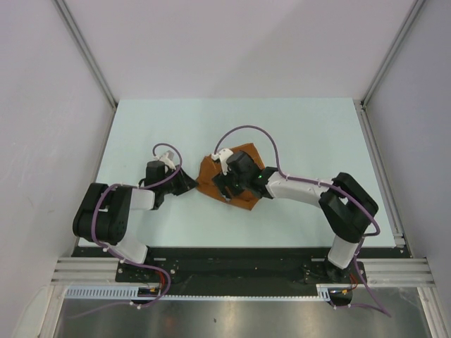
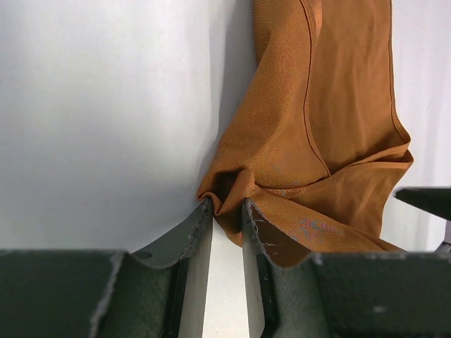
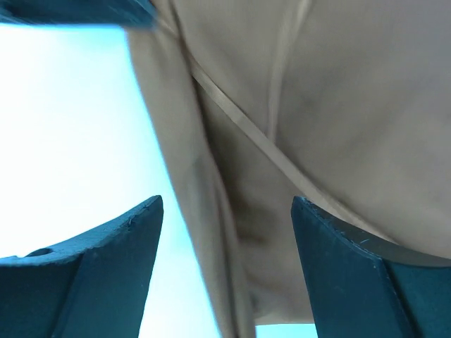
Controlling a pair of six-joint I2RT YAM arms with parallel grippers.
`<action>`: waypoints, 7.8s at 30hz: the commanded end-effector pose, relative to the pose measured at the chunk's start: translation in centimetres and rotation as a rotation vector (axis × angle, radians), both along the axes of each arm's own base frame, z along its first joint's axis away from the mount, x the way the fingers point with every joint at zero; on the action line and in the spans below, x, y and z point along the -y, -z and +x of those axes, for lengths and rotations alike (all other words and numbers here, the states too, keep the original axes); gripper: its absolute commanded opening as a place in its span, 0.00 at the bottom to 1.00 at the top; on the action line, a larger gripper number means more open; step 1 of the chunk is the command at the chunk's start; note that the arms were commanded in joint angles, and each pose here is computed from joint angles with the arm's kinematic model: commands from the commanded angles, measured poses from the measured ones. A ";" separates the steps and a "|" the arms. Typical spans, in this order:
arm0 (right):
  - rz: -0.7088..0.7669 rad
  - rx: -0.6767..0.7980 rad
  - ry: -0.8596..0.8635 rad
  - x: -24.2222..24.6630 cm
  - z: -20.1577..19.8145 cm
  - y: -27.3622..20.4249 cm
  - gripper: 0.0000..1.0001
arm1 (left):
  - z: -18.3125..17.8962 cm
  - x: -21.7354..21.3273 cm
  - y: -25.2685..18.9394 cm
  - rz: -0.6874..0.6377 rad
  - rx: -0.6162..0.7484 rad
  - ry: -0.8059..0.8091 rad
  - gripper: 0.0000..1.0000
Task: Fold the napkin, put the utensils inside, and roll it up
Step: Roll the napkin with the utensil
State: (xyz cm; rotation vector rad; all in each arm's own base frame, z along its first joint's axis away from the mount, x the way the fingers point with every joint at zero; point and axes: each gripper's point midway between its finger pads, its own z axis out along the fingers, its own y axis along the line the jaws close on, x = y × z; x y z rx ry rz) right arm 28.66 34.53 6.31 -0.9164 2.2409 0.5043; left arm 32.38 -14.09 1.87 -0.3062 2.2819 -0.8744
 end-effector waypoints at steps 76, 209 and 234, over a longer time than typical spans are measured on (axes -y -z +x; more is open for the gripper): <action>0.301 -0.808 -0.186 -4.6 -5.5 2.0 0.00 | -2.9 -1.7 -5.1 0.115 0.148 -0.032 0.85; 0.199 -0.578 -0.371 -3.2 -5.3 1.8 0.00 | -2.7 -1.7 -6.1 0.120 0.069 -0.029 0.82; 0.369 -0.937 -0.214 -2.0 -2.6 3.7 0.00 | -5.0 0.7 -5.6 0.035 0.098 0.094 0.76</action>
